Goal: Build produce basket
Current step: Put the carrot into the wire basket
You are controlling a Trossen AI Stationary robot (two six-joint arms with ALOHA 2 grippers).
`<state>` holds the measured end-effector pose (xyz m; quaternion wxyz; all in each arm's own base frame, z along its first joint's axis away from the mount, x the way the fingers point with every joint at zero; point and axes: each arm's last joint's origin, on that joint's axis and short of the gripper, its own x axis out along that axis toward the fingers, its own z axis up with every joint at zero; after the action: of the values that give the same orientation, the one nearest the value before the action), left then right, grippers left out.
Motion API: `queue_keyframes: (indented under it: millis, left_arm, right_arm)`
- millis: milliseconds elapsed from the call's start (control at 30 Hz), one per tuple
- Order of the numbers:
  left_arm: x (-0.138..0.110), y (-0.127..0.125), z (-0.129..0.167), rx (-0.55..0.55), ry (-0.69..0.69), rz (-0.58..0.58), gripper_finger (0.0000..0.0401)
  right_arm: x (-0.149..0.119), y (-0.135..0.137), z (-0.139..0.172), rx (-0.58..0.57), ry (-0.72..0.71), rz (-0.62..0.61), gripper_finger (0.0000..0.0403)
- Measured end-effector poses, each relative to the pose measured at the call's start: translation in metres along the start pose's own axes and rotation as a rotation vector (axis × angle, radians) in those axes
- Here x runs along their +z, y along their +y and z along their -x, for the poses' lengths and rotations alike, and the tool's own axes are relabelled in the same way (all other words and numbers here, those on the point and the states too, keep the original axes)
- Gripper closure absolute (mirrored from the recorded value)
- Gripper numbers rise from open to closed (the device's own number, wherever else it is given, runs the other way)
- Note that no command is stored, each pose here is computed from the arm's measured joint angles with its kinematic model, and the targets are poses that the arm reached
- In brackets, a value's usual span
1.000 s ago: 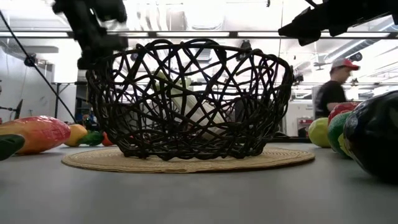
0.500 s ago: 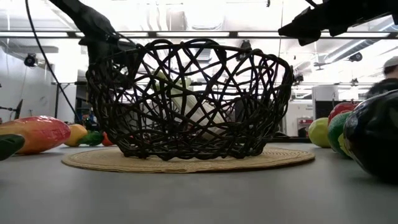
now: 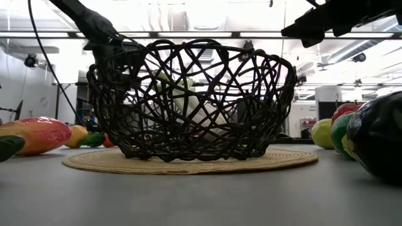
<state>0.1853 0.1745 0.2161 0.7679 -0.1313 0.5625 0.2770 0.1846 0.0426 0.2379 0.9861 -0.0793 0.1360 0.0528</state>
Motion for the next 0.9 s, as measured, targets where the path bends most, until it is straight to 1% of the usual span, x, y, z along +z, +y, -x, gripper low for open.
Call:
queue_keyframes:
  millis: [67, 167, 467, 667, 900]
  left_arm:
    - [0.003, 0.000, -0.002, 0.005, -0.021, 0.002, 0.0202]
    - [0.005, 0.001, -0.007, 0.006, -0.025, 0.002, 0.0188]
    - [0.010, 0.001, -0.031, 0.000, 0.021, -0.004, 0.0186]
    - [0.009, 0.000, -0.048, -0.010, 0.083, -0.010, 0.0186]
    - [0.008, 0.000, -0.055, -0.010, 0.114, -0.037, 0.0191]
  right_arm:
    - [0.000, 0.000, 0.000, 0.000, 0.000, -0.006, 0.0213]
    - [0.000, 0.000, 0.000, 0.000, 0.000, -0.008, 0.0213]
    - [0.000, 0.000, 0.000, 0.000, 0.001, -0.015, 0.0213]
    - [0.000, 0.000, 0.000, 0.000, 0.001, -0.016, 0.0213]
    - [0.000, 0.000, 0.000, 0.000, 0.001, -0.016, 0.0213]
